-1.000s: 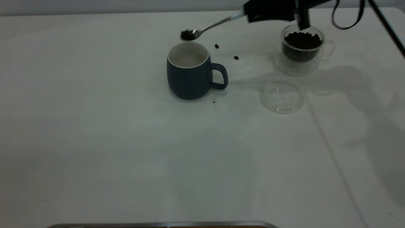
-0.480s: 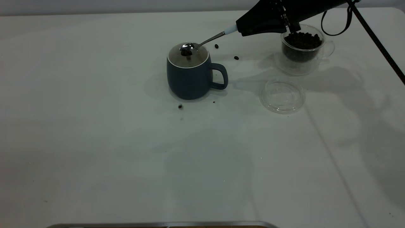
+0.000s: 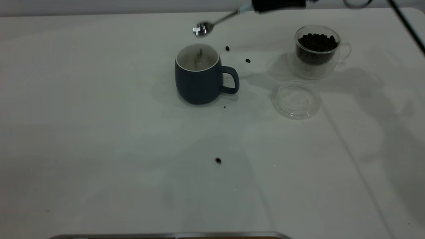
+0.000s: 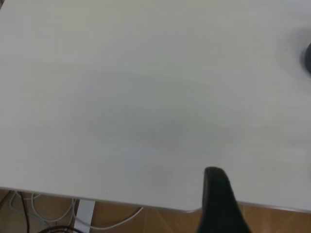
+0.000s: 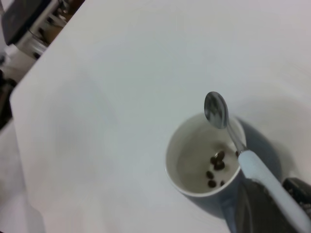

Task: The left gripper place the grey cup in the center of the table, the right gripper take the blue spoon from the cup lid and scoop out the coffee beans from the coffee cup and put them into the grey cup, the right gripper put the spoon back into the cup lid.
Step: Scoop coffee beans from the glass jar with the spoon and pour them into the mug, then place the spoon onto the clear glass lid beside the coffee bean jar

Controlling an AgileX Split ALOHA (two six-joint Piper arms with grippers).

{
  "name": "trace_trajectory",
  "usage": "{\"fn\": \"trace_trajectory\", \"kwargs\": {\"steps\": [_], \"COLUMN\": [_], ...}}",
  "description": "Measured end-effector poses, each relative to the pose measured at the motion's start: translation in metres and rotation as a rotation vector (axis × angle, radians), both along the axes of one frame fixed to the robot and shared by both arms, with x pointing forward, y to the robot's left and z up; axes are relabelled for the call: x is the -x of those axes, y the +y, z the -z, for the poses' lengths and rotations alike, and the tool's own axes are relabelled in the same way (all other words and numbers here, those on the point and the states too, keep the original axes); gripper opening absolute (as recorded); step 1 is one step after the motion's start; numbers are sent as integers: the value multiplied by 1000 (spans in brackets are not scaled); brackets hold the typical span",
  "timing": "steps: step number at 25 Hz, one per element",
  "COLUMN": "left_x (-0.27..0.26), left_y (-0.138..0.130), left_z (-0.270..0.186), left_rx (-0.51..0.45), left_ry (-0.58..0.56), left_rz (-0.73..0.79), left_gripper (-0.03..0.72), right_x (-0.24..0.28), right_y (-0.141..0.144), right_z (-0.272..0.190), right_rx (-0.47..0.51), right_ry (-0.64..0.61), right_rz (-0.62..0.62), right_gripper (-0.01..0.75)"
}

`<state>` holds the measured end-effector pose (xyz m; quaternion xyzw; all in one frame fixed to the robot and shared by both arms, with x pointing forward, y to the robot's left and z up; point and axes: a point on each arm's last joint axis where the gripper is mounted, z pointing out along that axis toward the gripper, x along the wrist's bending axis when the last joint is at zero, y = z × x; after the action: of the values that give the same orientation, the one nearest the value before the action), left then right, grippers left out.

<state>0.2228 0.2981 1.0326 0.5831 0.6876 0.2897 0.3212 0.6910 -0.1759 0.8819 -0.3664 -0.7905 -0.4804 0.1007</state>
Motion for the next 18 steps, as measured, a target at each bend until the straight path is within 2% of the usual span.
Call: {"fn": "trace_trajectory", "kwargs": {"steps": [5,11,15,18], "left_x": [0,0,0,0], "left_y": [0,0,0,0], "left_z": [0,0,0,0], "left_rx": [0,0,0,0], "left_ry": [0,0,0,0], "left_rz": [0,0,0,0], "left_gripper": [514,514,514,514], "right_x": [5,13,19,19], "right_y": [-4,-16,-58,-98], "right_z": [-31,-63,-66,-62], "right_rx": [106,128,158,178], "right_ry": [-100,-68,90,174], "right_rz": [-74,-80,-53,54], "right_gripper": [107,107,107,107]}}
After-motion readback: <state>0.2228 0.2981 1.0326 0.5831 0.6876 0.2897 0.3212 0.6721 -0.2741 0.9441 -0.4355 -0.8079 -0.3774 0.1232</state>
